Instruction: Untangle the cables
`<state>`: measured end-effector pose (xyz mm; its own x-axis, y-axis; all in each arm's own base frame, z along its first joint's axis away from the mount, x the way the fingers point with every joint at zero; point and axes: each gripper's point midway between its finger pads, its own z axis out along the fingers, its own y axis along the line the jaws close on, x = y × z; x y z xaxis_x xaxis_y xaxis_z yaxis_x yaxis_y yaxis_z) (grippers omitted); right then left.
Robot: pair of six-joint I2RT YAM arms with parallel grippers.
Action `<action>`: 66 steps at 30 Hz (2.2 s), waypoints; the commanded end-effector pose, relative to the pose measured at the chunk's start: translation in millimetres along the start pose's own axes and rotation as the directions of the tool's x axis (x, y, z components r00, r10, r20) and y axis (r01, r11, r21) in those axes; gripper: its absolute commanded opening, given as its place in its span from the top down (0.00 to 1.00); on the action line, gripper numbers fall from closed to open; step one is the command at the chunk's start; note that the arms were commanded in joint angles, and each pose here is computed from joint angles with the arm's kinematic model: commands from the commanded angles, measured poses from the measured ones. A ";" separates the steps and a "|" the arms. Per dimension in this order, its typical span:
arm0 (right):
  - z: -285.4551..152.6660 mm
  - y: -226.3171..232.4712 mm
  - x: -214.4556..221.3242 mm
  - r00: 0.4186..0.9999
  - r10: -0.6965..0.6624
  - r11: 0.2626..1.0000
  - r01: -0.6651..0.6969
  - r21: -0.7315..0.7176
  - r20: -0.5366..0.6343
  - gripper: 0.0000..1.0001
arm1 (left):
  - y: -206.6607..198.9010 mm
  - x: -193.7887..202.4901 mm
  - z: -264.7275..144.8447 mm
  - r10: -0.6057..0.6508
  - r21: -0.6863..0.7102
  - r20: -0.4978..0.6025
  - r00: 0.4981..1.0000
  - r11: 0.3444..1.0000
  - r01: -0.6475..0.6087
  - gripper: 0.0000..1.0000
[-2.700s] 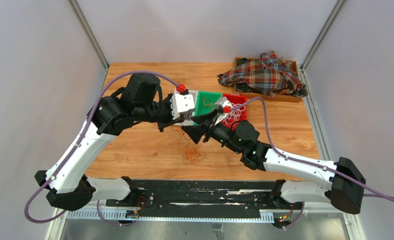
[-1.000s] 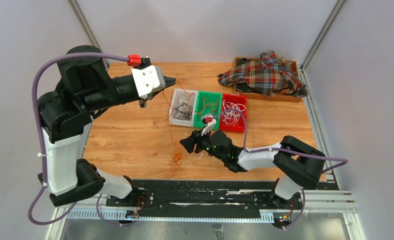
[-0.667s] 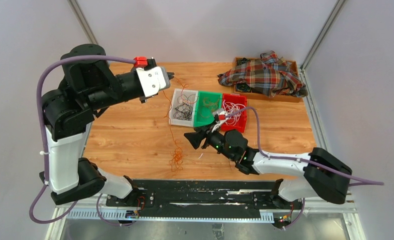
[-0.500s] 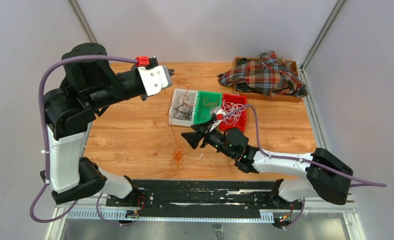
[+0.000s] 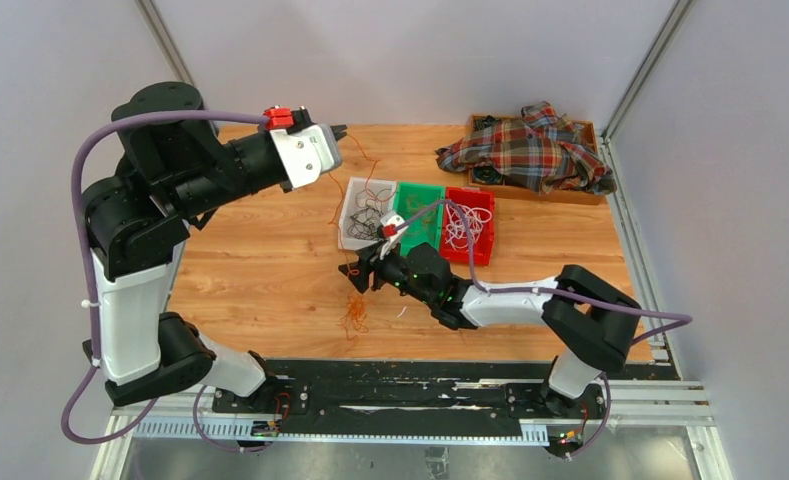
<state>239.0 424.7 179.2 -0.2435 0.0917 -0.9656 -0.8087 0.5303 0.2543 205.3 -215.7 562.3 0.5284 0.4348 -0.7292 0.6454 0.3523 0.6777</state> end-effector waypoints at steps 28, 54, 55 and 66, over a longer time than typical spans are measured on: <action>-10.7 27.4 -55.7 0.991 -0.072 0.992 0.083 -0.095 0.110 0.38 | 39.5 -22.5 -21.6 0.218 -0.171 0.016 0.976 0.962 -0.212 1.00; 40.1 21.0 73.4 0.969 0.211 0.968 -0.225 -0.107 -0.127 0.61 | 120.1 -67.2 -73.2 0.507 -0.519 -0.108 0.855 0.705 -0.483 1.00; 37.8 18.8 78.4 0.967 0.218 0.968 -0.231 -0.097 -0.134 0.60 | 127.4 -71.5 -76.6 0.536 -0.550 -0.136 0.833 0.658 -0.514 1.00; 21.0 14.4 114.0 0.948 0.251 0.961 -0.268 -0.067 -0.195 0.62 | 161.7 -125.2 -90.9 0.753 -0.646 -0.336 0.566 0.253 -0.720 1.00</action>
<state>220.7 458.7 72.1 -0.5276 0.0402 -0.8485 -0.7459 0.4560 0.4854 211.5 -148.3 730.9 0.6889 0.7239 -0.0375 -0.3449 0.3729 0.8614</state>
